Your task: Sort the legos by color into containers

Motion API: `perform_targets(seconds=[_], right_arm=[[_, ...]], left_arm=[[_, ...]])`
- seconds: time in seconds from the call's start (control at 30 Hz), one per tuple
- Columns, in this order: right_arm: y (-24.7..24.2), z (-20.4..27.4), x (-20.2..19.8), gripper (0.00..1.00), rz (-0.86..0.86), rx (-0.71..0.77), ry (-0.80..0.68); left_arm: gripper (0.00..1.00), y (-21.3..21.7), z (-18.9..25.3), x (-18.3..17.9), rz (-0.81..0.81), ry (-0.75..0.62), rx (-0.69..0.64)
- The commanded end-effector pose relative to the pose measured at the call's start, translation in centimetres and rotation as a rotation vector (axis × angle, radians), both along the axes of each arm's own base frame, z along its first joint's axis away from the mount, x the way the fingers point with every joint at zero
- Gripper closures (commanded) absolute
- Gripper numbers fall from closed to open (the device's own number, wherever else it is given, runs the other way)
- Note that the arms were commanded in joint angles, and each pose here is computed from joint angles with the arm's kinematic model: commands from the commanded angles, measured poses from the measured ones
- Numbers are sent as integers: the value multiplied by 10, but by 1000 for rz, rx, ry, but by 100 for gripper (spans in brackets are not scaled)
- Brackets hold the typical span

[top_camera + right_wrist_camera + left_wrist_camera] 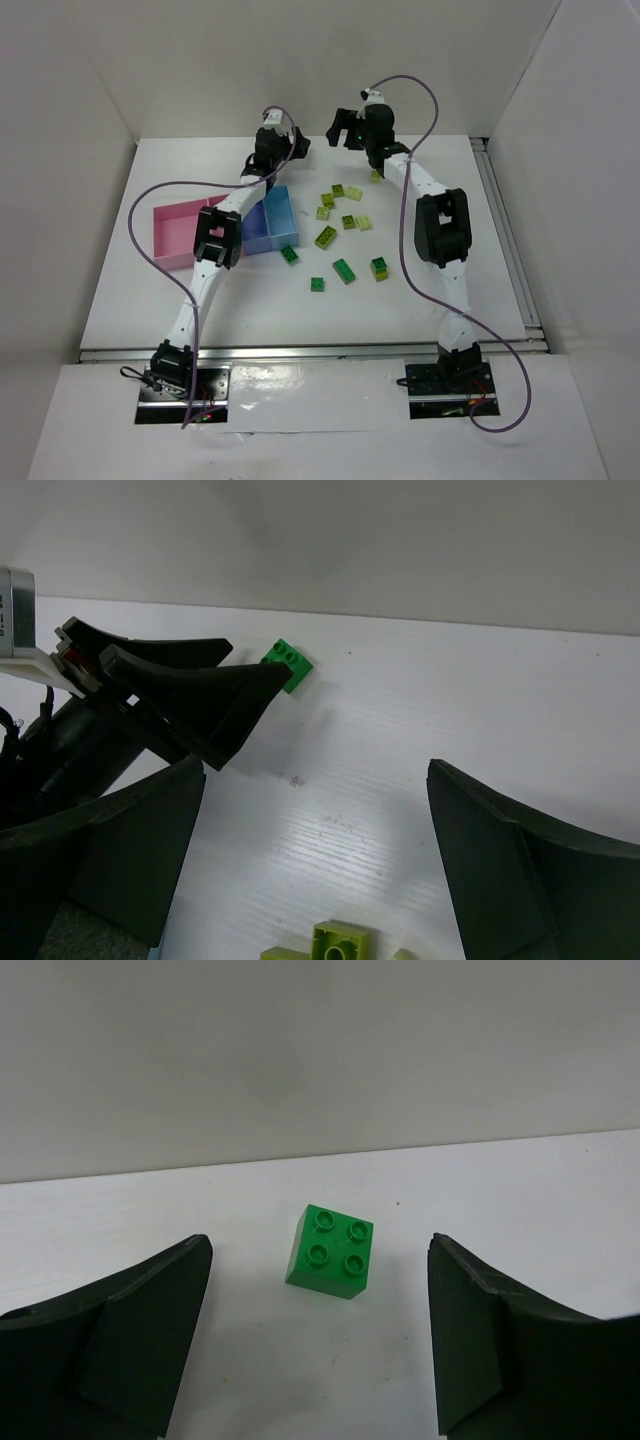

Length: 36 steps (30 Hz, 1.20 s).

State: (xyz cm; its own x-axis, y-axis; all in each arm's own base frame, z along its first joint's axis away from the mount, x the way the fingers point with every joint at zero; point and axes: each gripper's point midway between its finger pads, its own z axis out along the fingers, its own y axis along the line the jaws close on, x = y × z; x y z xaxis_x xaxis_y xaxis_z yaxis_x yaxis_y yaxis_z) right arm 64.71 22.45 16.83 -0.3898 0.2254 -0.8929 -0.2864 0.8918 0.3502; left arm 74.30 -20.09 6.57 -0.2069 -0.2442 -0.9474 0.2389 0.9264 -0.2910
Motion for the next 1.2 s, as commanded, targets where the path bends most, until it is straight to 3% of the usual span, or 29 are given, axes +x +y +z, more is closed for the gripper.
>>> perform_targets(seconds=[0.0, 0.43, 0.6, 0.83, 1.17], right_arm=[[-3, 28, 1, 1, 13, 9, -50], [0, 31, 0, 1, 30, 25, -54], [-4, 35, 2, 1, 30, 29, -62], [-9, 33, 1, 1, 27, 37, -49], [-7, 41, 0, 1, 34, 51, -62]], left_arm=[[10, 4, 33, 8, 11, -101, 50], [5, 0, 31, 6, -10, -103, 47], [15, -6, 29, 4, -22, -99, 65], [17, -8, 31, 1, -45, -101, 170], [24, -10, 36, -2, -57, -76, 165]])
